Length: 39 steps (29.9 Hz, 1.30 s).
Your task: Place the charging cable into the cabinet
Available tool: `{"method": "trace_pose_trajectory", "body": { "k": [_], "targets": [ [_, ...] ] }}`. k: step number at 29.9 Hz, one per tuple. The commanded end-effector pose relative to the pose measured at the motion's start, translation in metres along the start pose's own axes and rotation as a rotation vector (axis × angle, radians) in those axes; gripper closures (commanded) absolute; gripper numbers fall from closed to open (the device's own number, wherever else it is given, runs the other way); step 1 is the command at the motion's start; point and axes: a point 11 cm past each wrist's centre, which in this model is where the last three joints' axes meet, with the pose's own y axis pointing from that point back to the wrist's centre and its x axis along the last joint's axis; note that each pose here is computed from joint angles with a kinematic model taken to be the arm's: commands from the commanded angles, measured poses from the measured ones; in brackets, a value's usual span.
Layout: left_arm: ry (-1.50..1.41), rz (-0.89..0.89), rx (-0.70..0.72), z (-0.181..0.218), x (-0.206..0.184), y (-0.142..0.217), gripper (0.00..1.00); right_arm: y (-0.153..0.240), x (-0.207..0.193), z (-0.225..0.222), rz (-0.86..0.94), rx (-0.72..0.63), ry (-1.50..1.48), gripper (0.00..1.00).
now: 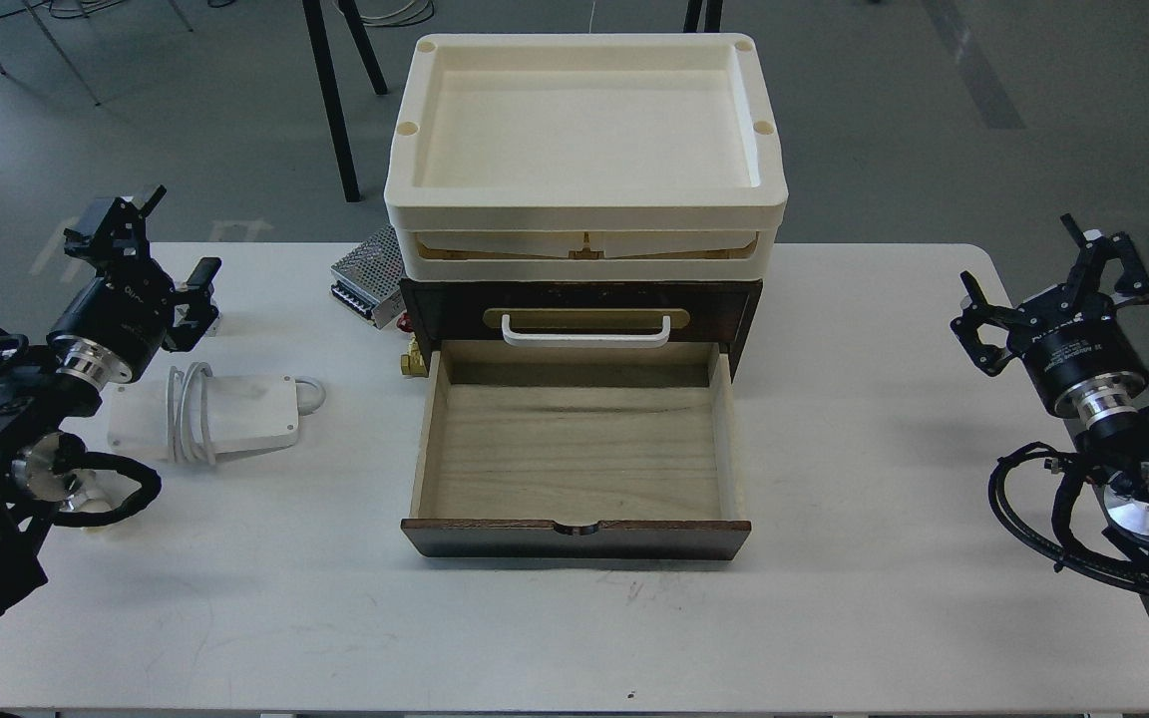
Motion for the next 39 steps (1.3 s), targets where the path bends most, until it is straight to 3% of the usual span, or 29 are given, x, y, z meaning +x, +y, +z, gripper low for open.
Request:
{"method": "trace_pose_trajectory", "body": {
  "k": [1, 9, 14, 17, 21, 27, 31, 36, 39],
  "targets": [
    [-0.001, 0.017, -0.008, 0.002, 0.003, 0.0, 0.0, 0.0, 0.0, 0.0, 0.0, -0.001, -0.001, 0.01],
    [0.042, 0.104, -0.101, 0.038, 0.031, 0.002, 0.0, 0.0, 0.0, 0.0, 0.001, -0.001, 0.0, 0.01],
    [-0.11, 0.226, -0.133, 0.091, 0.077, 0.016, 0.0, 0.0, 0.0, 0.0, 0.001, -0.001, 0.0, 0.01],
    [-0.277, 0.296, -0.075, 0.097, 0.09, 0.02, 0.07, 0.0, 0.0, 0.0, 0.001, -0.001, 0.0, 0.01],
    [-0.57, 0.35, -0.049, 0.141, 0.102, 0.017, 0.09, 0.0, 0.0, 0.0, 0.001, -0.001, 0.0, 0.01],
    [-0.662, 0.239, -0.062, 0.189, 0.095, 0.014, 0.04, 0.0, 0.0, 0.001, 0.001, -0.002, 0.0, 0.01],
    [-0.781, 0.021, -0.013, 0.221, 0.066, 0.006, 0.0, 0.0, 0.0, 0.001, 0.001, -0.002, 0.0, 0.01],
    [-1.036, -0.171, 0.052, 0.238, 0.026, -0.002, 0.04, 0.0, 0.0, 0.001, 0.001, -0.002, 0.0, 0.01],
    [-1.281, -0.151, 0.102, 0.234, 0.03, -0.002, 0.04, 0.0, 0.0, 0.0, 0.001, -0.002, 0.002, 0.01]
  ]
}}
